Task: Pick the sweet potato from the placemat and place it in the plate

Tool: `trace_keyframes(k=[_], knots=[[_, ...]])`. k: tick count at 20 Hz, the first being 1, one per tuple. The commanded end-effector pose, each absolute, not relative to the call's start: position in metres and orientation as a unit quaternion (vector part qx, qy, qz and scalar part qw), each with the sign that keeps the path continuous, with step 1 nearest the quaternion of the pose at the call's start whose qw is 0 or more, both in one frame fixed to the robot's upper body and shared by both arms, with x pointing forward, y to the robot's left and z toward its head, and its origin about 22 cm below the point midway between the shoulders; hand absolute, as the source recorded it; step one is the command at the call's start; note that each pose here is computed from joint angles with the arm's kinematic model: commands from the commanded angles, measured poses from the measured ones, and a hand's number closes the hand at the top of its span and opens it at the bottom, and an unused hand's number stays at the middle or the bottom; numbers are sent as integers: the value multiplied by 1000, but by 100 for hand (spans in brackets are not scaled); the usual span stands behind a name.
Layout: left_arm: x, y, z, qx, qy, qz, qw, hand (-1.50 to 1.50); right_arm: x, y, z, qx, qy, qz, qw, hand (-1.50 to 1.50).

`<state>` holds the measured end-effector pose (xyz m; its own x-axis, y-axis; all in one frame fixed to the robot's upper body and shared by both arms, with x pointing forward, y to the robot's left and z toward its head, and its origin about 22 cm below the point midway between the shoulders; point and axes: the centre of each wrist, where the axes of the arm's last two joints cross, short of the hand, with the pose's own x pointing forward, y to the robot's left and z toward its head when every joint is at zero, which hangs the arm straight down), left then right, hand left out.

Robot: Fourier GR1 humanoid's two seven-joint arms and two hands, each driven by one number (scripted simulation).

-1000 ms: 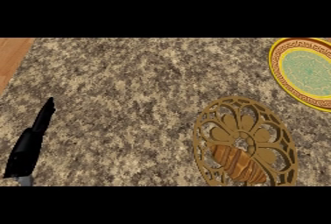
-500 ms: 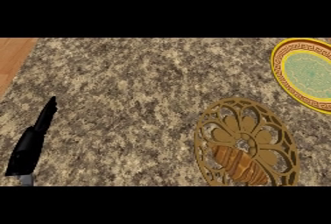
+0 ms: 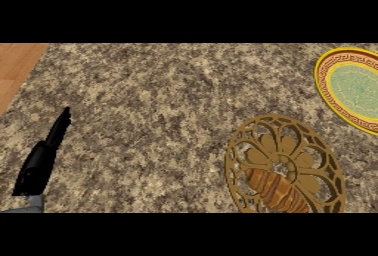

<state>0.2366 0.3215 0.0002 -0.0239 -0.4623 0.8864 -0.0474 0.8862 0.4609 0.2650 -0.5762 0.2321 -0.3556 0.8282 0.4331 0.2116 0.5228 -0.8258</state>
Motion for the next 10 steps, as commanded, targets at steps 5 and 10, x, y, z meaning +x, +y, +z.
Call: trace_keyframes(k=[5,10], knots=[[239,309,-5,173,-699,-165,674,0,307,-551,230,-250,-764,375,462,150],[241,308,-4,175,-695,-154,681,0,331,-529,197,-218,-727,423,494,150]])
